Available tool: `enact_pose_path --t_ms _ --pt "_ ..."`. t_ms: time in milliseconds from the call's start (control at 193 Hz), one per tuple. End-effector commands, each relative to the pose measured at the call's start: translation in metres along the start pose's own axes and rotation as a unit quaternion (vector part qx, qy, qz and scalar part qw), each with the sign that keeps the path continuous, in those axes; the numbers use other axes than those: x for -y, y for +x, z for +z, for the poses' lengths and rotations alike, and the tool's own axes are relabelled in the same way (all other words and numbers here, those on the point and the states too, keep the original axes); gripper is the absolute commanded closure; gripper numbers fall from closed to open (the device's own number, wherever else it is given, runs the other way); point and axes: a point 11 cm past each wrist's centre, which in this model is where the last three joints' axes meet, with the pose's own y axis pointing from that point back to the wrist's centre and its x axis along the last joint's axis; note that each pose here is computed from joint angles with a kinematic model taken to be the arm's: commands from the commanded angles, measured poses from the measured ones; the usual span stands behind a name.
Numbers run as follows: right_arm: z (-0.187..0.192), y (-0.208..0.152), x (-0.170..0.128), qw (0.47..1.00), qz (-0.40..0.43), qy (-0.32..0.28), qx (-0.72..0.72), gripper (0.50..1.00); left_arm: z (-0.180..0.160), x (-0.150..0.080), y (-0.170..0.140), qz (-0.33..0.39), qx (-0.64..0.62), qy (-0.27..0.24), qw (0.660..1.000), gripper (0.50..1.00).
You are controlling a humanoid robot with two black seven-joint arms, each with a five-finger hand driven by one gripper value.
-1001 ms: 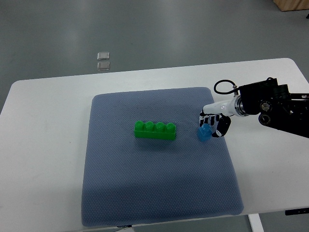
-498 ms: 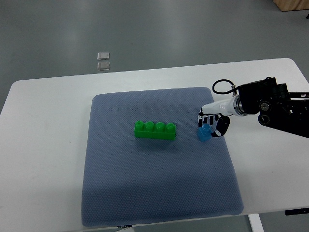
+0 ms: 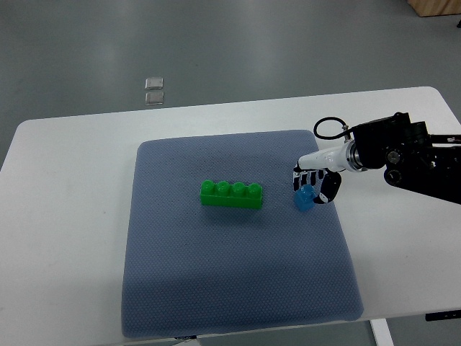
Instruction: Stack blue block on green block with right hand
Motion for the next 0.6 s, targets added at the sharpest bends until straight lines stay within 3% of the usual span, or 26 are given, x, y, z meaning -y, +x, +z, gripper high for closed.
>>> enact_pose_path --t_ms 0,597 --pt "-0.0027 -0.0006 0.0008 1.0 -0.001 0.003 -0.001 0.816 0.0 0.0 0.0 0.0 0.0 0.0 1.0 0.5" --pt "-0.0058 0.0 0.0028 1.0 0.001 0.004 -0.01 0.844 0.0 0.0 0.0 0.0 0.0 0.0 1.0 0.5"
